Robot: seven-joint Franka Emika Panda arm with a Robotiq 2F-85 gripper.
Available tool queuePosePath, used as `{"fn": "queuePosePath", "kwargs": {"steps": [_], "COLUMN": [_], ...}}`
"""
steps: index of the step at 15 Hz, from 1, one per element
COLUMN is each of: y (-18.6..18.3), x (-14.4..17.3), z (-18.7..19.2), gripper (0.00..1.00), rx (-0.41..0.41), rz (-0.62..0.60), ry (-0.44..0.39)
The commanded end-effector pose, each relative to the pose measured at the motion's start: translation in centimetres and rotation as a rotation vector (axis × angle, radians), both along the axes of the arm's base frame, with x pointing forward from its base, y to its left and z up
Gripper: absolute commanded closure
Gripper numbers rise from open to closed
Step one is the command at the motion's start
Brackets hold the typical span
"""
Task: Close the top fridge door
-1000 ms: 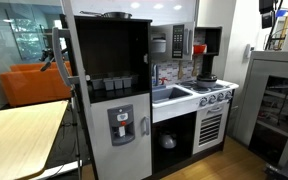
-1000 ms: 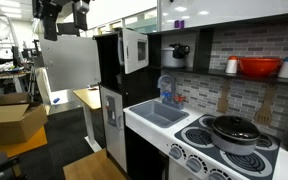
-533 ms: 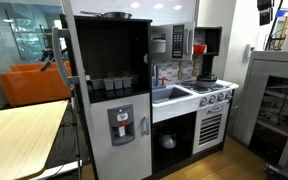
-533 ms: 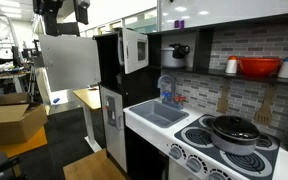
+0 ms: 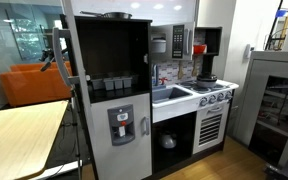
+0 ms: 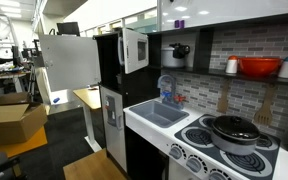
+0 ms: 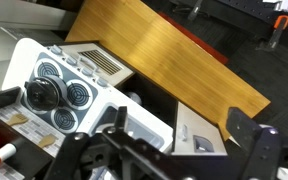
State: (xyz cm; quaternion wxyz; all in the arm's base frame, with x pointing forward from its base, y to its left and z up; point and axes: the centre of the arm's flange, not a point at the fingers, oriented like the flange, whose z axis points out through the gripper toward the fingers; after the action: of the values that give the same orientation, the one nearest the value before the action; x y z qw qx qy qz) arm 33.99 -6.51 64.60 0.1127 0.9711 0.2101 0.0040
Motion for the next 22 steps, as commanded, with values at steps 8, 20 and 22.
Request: {"fn": "queuePosePath", "kwargs": {"steps": [8,20,22], "y": [10.7,23.3,25.3], "x": [4.7,6.0,6.5], "z": [-2.7,-4.2,-4.4], "gripper": [0.0,0.0,0.0], "rx": [0.173,0.131,0.137], "rz": [0.242,0.437,0.474], "ry": [0.143,0.143,0.138]}}
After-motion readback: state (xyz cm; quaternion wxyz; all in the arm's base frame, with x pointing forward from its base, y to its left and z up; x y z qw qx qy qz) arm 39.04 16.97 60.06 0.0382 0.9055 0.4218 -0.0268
